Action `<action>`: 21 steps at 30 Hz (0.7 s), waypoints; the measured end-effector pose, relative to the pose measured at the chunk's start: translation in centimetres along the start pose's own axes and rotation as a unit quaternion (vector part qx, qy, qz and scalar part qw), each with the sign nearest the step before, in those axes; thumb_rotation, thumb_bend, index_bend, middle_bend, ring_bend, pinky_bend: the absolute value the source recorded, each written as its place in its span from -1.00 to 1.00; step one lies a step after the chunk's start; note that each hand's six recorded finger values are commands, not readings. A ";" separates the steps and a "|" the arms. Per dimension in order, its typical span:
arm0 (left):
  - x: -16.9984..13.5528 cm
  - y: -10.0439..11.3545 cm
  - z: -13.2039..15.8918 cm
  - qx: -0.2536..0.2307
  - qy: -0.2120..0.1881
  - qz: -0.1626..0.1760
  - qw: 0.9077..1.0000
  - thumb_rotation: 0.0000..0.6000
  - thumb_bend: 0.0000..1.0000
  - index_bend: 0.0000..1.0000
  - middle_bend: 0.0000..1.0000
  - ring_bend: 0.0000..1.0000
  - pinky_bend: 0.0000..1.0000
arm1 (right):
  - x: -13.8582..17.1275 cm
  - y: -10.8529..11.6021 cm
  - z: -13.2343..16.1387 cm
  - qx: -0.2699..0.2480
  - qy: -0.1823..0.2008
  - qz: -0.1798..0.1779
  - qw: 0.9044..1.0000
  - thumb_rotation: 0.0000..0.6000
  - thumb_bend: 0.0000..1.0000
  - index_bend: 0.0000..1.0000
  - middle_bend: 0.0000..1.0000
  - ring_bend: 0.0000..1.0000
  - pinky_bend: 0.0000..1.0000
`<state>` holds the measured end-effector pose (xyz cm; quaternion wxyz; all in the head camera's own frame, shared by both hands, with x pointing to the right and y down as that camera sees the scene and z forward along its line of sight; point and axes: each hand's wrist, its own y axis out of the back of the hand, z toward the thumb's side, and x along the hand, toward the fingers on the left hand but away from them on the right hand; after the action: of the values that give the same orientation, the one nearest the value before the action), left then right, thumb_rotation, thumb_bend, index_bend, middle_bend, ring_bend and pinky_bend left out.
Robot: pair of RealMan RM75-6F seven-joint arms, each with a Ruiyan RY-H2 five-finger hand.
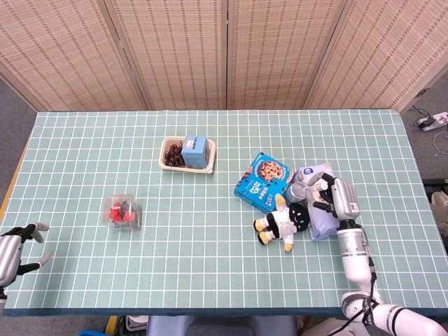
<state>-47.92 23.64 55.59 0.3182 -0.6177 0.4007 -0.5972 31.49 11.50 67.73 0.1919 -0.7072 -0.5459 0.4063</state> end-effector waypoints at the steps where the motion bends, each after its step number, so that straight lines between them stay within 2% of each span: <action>1: 0.0 0.0 0.0 0.000 0.000 0.000 1.000 1.00 -0.55 -0.09 0.01 -0.12 0.11 | 0.0 0.1 0.1 0.000 0.001 -0.002 1.000 1.00 -0.15 0.24 1.00 1.00 1.00; 11: 0.1 -0.1 0.0 0.002 0.000 -0.001 1.000 1.00 -0.55 -0.09 0.01 -0.12 0.11 | 0.5 1.7 1.7 -0.008 0.024 -0.018 1.000 1.00 -0.14 0.29 1.00 1.00 1.00; 21: 0.1 -0.1 0.0 0.001 0.001 -0.005 1.000 1.00 -0.55 -0.09 0.01 -0.12 0.11 | 1.8 3.8 4.6 -0.023 0.058 -0.012 0.998 1.00 -0.14 0.31 1.00 1.00 1.00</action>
<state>-47.91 23.63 55.75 0.3150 -0.6186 0.3972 -0.6002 30.32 11.13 61.59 0.2118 -0.7273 -0.5511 0.3501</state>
